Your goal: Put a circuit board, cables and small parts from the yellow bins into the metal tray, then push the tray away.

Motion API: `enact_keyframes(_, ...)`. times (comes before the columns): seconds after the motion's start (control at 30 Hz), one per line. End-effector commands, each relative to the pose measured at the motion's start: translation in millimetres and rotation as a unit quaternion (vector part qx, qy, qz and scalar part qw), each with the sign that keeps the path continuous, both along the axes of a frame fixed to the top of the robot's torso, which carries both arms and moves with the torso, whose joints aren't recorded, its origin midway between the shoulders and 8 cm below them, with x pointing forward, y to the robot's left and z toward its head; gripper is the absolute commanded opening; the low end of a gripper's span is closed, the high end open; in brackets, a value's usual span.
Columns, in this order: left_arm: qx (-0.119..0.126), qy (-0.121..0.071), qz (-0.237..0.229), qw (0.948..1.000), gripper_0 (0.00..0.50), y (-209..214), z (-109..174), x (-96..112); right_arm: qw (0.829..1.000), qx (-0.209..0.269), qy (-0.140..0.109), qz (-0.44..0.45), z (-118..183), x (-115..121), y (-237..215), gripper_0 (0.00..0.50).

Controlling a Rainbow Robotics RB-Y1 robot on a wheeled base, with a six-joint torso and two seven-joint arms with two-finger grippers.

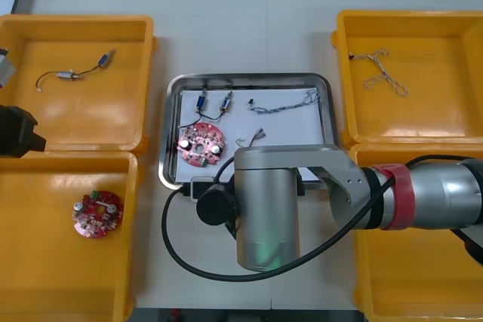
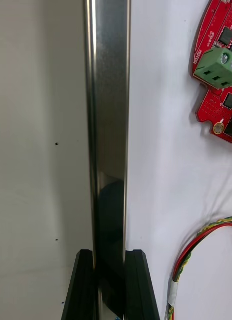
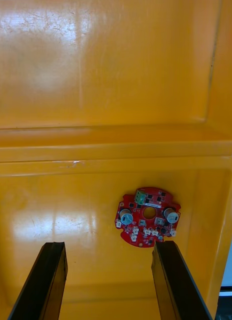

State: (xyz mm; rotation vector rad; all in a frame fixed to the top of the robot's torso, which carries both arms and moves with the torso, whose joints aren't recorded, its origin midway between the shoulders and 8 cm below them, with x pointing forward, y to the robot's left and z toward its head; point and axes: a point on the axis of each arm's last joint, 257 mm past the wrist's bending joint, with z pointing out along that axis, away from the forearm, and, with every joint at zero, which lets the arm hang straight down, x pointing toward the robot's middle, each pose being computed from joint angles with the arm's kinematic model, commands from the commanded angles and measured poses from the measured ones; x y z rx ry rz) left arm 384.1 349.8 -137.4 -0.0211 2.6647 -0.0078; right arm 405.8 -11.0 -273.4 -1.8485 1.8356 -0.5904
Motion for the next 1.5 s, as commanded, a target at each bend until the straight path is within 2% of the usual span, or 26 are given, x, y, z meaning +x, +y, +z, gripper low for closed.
enact_keyframes(0.03, 0.034, -0.010, -0.007, 0.9993, 0.500, 19.9, 10.2, -2.2, 0.999, -0.020, -0.031, 0.038, 17.6, 18.1, 8.6, 0.000)
enact_keyframes(0.33, 0.034, -0.010, -0.007, 0.9993, 0.500, 19.9, 10.2, -2.2, 0.998, -0.018, -0.051, 0.039, 27.5, 40.2, 14.0, 0.000)
enact_keyframes(1.03, 0.034, -0.010, -0.007, 0.9993, 0.500, 19.9, 10.2, -2.2, 0.992, -0.018, -0.123, 0.036, 75.2, 107.7, 20.5, 0.000)
enact_keyframes(1.5, 0.034, -0.010, -0.007, 0.9993, 0.500, 19.9, 10.2, -2.2, 0.987, -0.007, -0.154, 0.036, 101.3, 139.1, 26.6, 0.000)
